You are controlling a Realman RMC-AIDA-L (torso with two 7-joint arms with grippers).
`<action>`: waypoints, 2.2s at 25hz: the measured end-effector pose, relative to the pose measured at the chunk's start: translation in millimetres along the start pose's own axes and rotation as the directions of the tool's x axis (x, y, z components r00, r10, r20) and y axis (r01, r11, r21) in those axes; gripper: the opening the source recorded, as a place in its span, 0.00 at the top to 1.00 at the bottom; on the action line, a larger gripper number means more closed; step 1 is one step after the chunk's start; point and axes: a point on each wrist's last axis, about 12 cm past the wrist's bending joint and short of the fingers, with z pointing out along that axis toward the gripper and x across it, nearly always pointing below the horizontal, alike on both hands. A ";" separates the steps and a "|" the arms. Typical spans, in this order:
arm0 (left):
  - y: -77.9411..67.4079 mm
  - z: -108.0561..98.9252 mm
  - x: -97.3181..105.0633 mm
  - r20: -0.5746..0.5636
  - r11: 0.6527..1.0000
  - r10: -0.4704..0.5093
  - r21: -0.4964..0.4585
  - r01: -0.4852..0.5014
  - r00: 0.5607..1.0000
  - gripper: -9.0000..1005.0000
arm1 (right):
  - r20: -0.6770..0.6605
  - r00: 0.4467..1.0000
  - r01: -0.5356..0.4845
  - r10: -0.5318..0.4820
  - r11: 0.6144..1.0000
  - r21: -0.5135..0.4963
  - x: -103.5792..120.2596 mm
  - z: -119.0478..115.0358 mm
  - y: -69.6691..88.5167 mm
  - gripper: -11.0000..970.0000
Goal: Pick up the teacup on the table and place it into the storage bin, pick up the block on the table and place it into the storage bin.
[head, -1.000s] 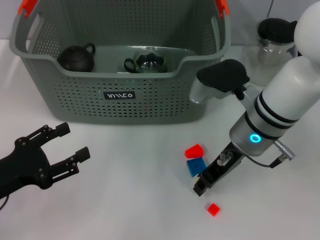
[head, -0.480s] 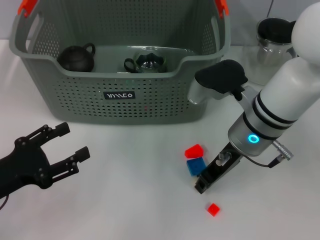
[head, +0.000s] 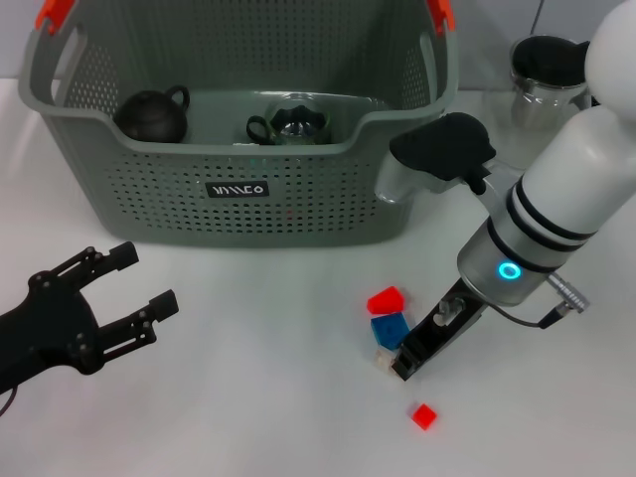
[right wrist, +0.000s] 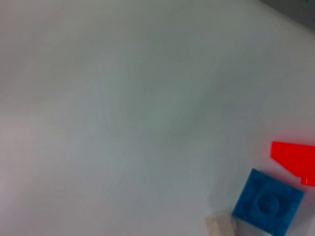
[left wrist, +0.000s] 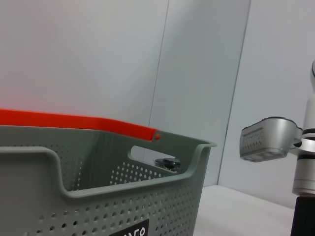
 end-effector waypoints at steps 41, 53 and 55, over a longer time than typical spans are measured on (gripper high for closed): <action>-1.3 -0.8 -0.7 0.010 1.000 -0.009 0.005 0.009 1.000 0.18 | 0.601 0.759 0.110 -0.251 0.959 0.262 -144.7 -109.6 8.4 0.86; -3.0 -2.4 0.7 0.013 1.000 -0.010 0.001 0.010 1.000 0.18 | 0.631 0.726 0.127 -0.272 0.956 0.266 -143.5 -117.4 11.2 0.73; -3.3 -2.6 0.7 0.014 1.000 -0.011 0.002 0.011 1.000 0.18 | 0.676 0.692 0.129 -0.254 0.965 0.230 -135.0 -125.8 9.1 0.69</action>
